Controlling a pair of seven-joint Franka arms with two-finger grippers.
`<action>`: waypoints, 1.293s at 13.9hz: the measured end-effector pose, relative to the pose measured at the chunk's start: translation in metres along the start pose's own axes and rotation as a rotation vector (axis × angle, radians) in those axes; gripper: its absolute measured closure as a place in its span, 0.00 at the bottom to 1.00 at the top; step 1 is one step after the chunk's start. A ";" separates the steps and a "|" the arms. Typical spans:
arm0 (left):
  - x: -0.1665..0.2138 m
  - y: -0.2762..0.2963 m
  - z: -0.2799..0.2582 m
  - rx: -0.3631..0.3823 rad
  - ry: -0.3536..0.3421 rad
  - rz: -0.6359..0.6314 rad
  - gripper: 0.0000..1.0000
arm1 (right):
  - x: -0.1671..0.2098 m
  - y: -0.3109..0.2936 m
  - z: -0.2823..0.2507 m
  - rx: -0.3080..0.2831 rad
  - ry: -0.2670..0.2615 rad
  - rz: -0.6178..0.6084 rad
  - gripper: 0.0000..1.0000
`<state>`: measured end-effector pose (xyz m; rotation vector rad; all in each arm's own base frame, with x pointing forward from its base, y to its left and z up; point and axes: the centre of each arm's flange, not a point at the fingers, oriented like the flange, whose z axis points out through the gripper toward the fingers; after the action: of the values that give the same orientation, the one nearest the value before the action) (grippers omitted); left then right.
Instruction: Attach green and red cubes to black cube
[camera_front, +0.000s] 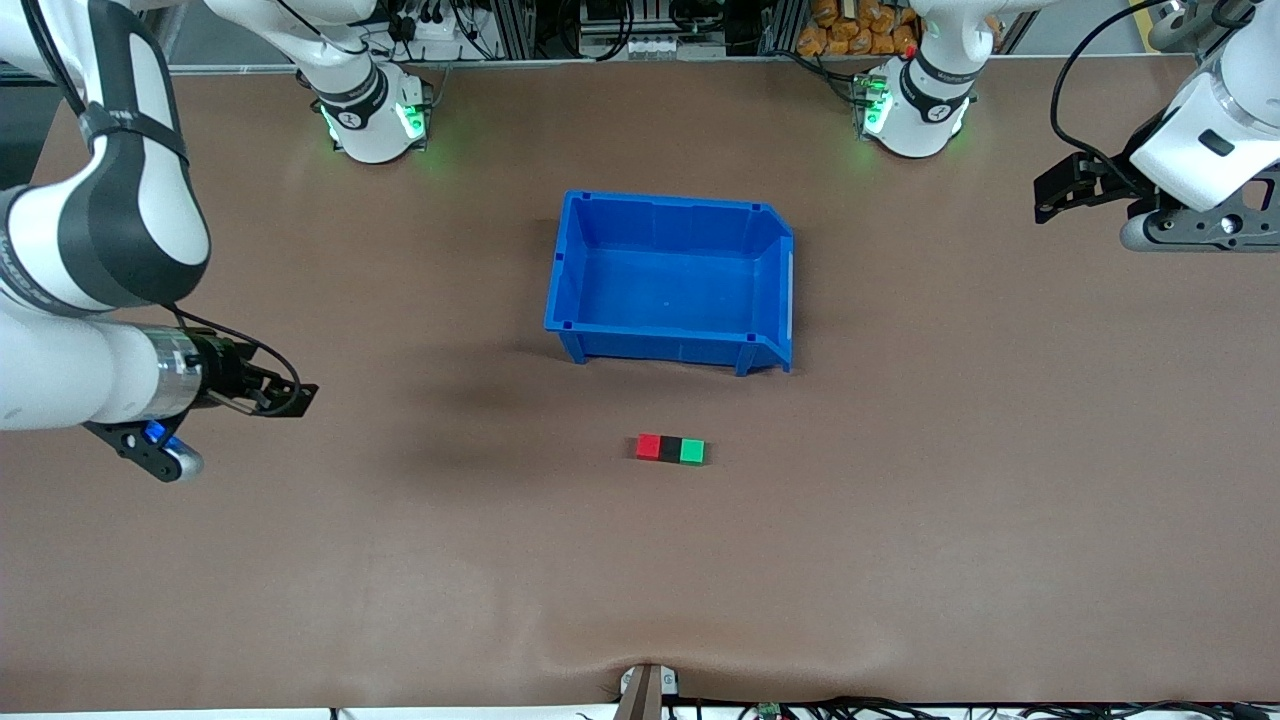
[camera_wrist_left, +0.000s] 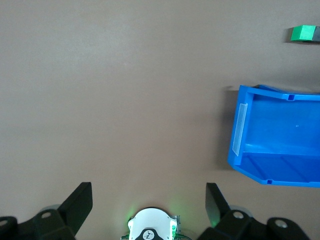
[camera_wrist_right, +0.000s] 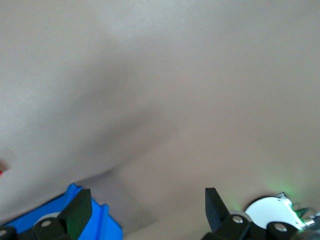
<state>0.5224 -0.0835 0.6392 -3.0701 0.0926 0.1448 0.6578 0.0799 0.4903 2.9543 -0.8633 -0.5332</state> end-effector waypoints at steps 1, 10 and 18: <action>0.000 0.000 0.000 0.000 0.000 0.001 0.00 | -0.001 0.003 -0.003 -0.003 0.002 -0.006 0.00; 0.000 0.004 0.000 -0.025 -0.001 0.006 0.00 | -0.009 0.032 -0.036 0.007 0.046 -0.095 0.00; 0.000 0.005 -0.001 -0.028 0.000 0.008 0.00 | -0.020 0.063 -0.065 -0.027 0.096 -0.256 0.00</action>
<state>0.5217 -0.0884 0.6398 -3.0979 0.1041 0.1480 0.6306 0.0325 0.5652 3.0541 -0.4689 -0.4004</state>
